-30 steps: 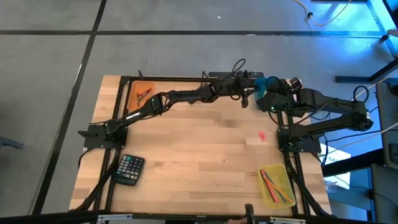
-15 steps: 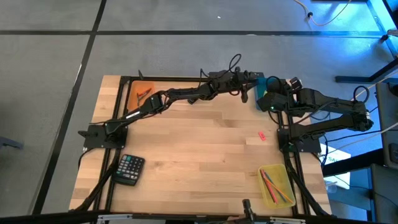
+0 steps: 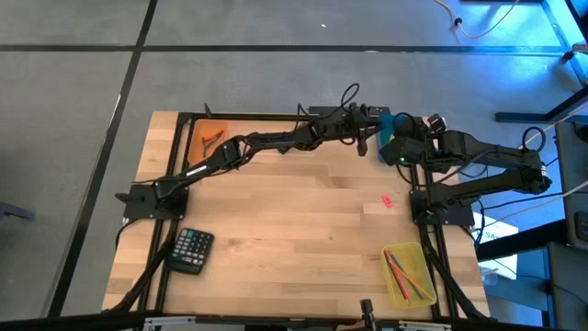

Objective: Sort crayons/erasers/pens/pencils in bins
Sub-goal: Put the blue eraser into the blue bin

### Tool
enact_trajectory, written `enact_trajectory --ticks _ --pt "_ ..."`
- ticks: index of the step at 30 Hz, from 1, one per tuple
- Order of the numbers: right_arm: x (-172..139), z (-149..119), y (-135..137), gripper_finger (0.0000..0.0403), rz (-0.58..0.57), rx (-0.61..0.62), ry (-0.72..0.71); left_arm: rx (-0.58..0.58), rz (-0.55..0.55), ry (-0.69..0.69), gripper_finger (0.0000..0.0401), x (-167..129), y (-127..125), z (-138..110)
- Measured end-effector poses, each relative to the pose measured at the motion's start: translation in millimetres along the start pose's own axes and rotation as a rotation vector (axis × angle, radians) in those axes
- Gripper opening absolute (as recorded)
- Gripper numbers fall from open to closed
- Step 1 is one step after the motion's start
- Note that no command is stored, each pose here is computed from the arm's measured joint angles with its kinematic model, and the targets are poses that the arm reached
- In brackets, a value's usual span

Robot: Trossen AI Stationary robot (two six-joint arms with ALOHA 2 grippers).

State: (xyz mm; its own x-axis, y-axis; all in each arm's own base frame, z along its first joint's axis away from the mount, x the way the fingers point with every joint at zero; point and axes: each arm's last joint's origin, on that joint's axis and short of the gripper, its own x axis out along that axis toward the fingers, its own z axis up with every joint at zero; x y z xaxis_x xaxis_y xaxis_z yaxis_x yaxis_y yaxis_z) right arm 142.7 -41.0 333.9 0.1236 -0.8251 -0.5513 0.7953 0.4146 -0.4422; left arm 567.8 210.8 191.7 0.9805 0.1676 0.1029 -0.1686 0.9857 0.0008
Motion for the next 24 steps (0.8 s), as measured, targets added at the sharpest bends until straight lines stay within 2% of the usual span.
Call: enact_trajectory --ticks 8,12,17,24 --pt "8.0 1.7 -6.7 0.0171 -0.044 0.035 0.036 -0.066 -0.119 -0.026 0.0071 -0.3 -3.2 3.4" --pt "11.0 1.7 -8.4 0.0171 -0.024 0.056 0.071 -0.060 -0.127 -0.025 0.0071 0.2 -6.5 3.6" --pt "12.7 -0.2 -9.2 0.0171 0.012 0.089 0.121 -0.014 -0.135 0.054 0.0073 1.0 -11.6 -4.5" --pt "12.4 -1.6 -8.0 0.0171 0.056 0.133 0.156 -0.051 -0.133 0.103 0.0071 1.9 -18.7 -9.3"
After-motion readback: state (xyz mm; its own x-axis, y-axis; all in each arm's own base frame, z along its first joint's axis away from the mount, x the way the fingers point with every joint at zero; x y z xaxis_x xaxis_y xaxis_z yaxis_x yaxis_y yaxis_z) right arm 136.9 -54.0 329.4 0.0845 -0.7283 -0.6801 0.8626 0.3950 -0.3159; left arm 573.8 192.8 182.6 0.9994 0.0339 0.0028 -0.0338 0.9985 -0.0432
